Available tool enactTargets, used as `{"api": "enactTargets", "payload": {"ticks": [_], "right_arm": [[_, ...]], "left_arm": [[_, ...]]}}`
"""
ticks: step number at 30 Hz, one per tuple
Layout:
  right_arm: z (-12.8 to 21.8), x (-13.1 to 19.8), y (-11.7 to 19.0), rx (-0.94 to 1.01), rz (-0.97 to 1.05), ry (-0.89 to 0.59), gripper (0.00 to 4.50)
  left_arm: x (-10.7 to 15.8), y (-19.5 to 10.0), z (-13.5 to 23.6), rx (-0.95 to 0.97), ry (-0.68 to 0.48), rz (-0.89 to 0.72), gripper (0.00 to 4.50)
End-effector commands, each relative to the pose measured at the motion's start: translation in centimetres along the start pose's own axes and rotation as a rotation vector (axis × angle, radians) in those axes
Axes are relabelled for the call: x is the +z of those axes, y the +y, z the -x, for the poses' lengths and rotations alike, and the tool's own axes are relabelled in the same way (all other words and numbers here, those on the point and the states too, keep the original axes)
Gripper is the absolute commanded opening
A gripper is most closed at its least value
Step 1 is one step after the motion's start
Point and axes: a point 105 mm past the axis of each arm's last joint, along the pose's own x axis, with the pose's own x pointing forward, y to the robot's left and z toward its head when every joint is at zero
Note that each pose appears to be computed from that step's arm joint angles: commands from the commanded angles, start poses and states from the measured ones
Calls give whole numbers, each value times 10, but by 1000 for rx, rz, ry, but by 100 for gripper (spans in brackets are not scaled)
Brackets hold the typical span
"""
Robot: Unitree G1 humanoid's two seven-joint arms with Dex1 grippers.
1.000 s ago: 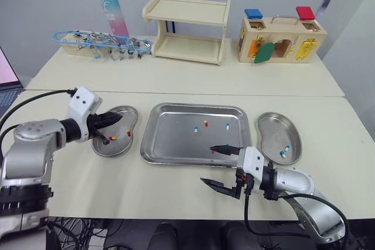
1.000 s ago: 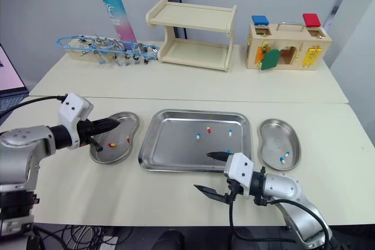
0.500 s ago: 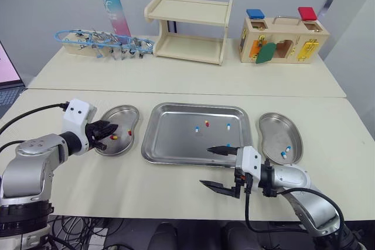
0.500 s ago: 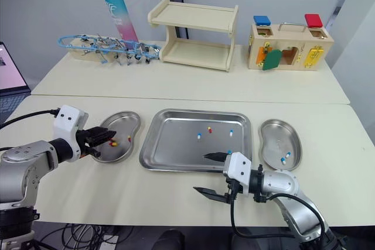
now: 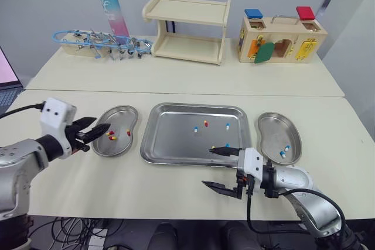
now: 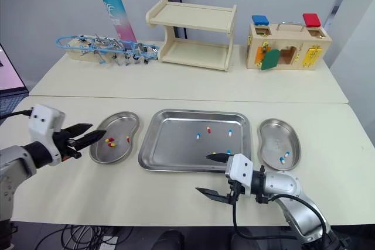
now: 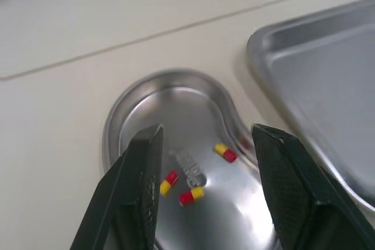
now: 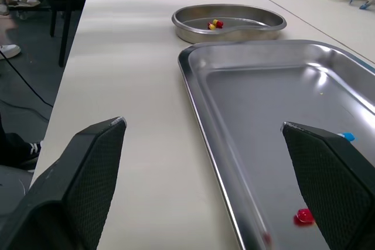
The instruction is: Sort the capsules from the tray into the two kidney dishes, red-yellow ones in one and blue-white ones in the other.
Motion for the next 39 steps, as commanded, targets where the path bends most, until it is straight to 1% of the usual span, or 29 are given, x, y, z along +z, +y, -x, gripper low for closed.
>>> {"api": "enactTargets", "payload": {"ticks": [1, 4, 8, 9, 10, 13, 14, 18, 20, 24, 27, 29, 31, 34, 36, 39], "right_arm": [[20, 14, -9, -54, 44, -6, 450], [47, 11, -21, -137, 9, 42, 450], [94, -2, -33, -222, 5, 176, 450], [108, -6, -36, -241, 4, 216, 450], [127, -10, -41, -270, 0, 265, 450], [165, -17, -48, -321, -4, 363, 450], [175, -18, -49, -329, -4, 387, 450], [233, -33, -56, -391, -36, 542, 450], [251, -40, -60, -424, -44, 582, 450], [259, -48, -64, -432, -46, 590, 450], [264, -55, -62, -430, -57, 602, 450], [267, -57, -62, -429, -60, 611, 450], [270, -59, -62, -429, -59, 617, 450], [271, -60, -62, -425, -56, 621, 450], [270, -60, -62, -421, -54, 622, 450], [269, -59, -62, -412, -48, 627, 450]], "left_arm": [[1, 15, 32, 71, -33, -36, 243], [-20, 25, 55, 97, 21, -42, 301], [-52, 43, 85, 163, 95, -30, 428], [-60, 44, 91, 170, 114, -30, 446], [-69, 45, 97, 176, 137, -27, 446], [-84, 48, 108, 197, 168, -21, 446], [-87, 48, 110, 206, 171, -18, 446], [-103, 50, 121, 228, 197, -3, 446], [-107, 46, 121, 219, 204, 10, 446], [-109, 35, 119, 164, 215, -10, 446], [-109, 20, 117, 77, 228, -32, 446], [-106, 3, 111, -18, 229, -47, 446], [-100, -13, 103, -81, 200, -40, 446], [-83, -47, 85, -217, 85, -19, 446], [-69, -67, 74, -291, -26, -14, 446], [-60, -93, 63, -380, -122, 14, 446]]}}
